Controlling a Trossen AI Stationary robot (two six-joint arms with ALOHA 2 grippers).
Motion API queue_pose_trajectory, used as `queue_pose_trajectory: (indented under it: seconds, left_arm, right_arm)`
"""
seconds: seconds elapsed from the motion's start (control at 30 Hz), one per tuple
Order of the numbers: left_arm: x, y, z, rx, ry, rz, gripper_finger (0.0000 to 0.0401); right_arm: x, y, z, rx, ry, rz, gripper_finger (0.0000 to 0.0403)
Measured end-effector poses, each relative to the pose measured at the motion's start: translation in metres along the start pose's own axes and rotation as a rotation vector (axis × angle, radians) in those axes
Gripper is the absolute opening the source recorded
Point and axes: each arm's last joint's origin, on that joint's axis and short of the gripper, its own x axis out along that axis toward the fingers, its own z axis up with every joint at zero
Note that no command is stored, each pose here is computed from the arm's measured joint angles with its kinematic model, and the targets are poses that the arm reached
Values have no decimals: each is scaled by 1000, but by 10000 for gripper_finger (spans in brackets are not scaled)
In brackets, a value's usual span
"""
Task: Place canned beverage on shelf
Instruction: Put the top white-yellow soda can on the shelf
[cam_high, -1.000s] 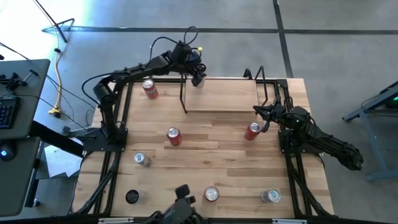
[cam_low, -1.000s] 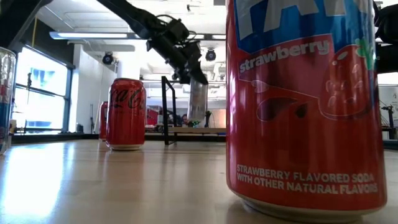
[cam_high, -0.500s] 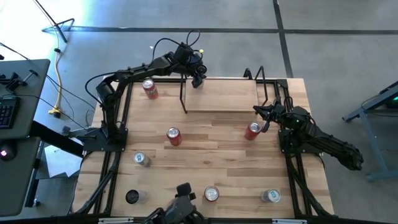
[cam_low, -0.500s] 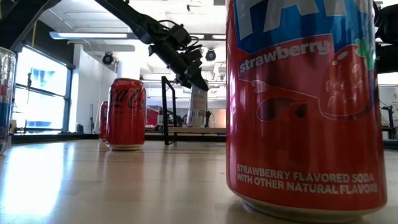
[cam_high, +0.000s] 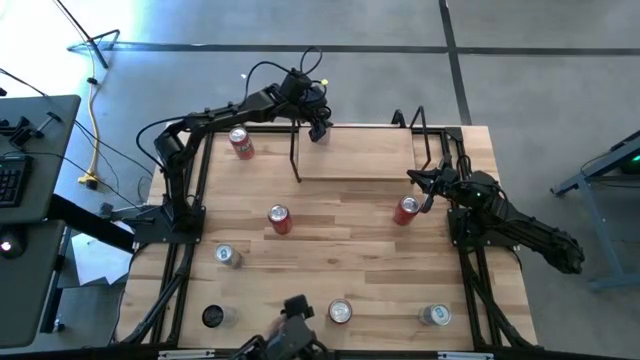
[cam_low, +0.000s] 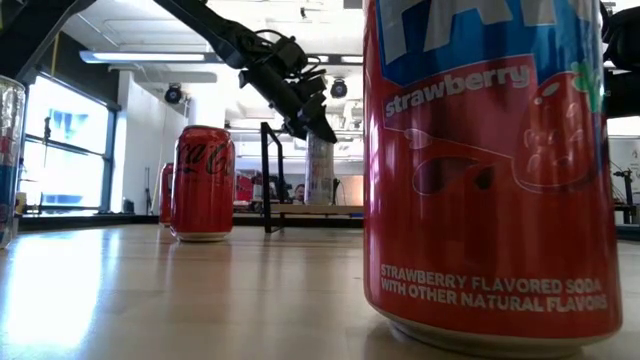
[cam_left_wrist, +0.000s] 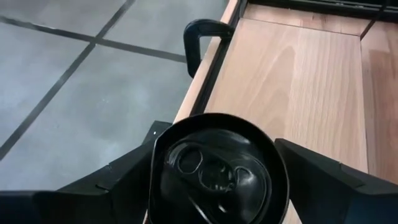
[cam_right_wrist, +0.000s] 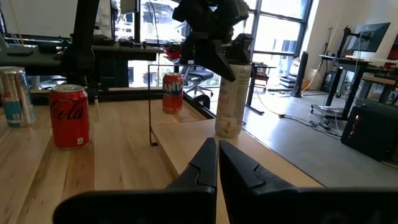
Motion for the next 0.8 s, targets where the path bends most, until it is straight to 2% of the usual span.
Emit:
queue_pose_trajectory:
  seconds: [0.27,0.43,0.8]
  left_arm:
    - [0,3,0,4,12,70,308]
    - [0,1,3,6,-9,73,309]
    - [-33,0,17,10,-32,143,310]
  right_arm:
    - [0,0,0,0,-1,0,0]
    - [0,0,0,0,0,0,0]
    - [0,0,0,0,-1,0,0]
